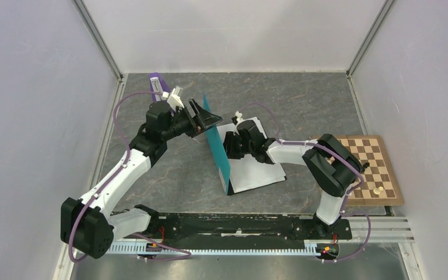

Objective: Put the files into the folder

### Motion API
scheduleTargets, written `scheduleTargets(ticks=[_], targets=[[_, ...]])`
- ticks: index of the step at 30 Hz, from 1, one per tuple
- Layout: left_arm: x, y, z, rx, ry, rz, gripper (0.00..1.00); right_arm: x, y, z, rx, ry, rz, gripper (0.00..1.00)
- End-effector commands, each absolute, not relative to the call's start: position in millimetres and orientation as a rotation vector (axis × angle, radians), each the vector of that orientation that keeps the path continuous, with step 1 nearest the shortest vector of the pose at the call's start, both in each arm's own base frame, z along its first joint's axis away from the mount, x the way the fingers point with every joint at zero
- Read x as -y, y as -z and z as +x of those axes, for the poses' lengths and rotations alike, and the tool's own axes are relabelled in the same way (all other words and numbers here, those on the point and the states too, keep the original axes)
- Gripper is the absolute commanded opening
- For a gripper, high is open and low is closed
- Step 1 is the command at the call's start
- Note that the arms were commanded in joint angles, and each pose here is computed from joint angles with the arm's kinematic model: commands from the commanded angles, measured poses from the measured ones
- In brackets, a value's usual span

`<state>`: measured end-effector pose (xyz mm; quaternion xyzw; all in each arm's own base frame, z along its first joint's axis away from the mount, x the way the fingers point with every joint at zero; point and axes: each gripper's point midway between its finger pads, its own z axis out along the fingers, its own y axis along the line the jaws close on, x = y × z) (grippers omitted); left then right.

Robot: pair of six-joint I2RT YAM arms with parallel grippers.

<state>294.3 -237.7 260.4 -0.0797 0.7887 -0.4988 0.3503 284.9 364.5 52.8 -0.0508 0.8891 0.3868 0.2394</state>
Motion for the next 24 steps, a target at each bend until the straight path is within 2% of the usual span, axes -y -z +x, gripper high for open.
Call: scheduleTargets(ticks=[1,10,16,24], targets=[[241.9,-260.9,299.9,-2.037,1.234,-0.155,0.83,-359.1,-104.6,297.8,-2.284,-1.095,-0.14,0.34],[255.8,-259.8,298.6,-2.039,1.248,-0.125,0.83,-325.4,-131.6,301.6,-2.219,-1.023,-0.108,0.59],[271.1,-261.1,297.9,-2.034,1.279,-0.094,0.83,-302.6,-130.8,308.2,-2.232,-0.912,-0.079,0.62],[319.0,-267.8,287.1,-2.04,1.365,0.063,0.83,-225.8,-159.8,320.3,-2.184,-0.621,-0.001,0.71]])
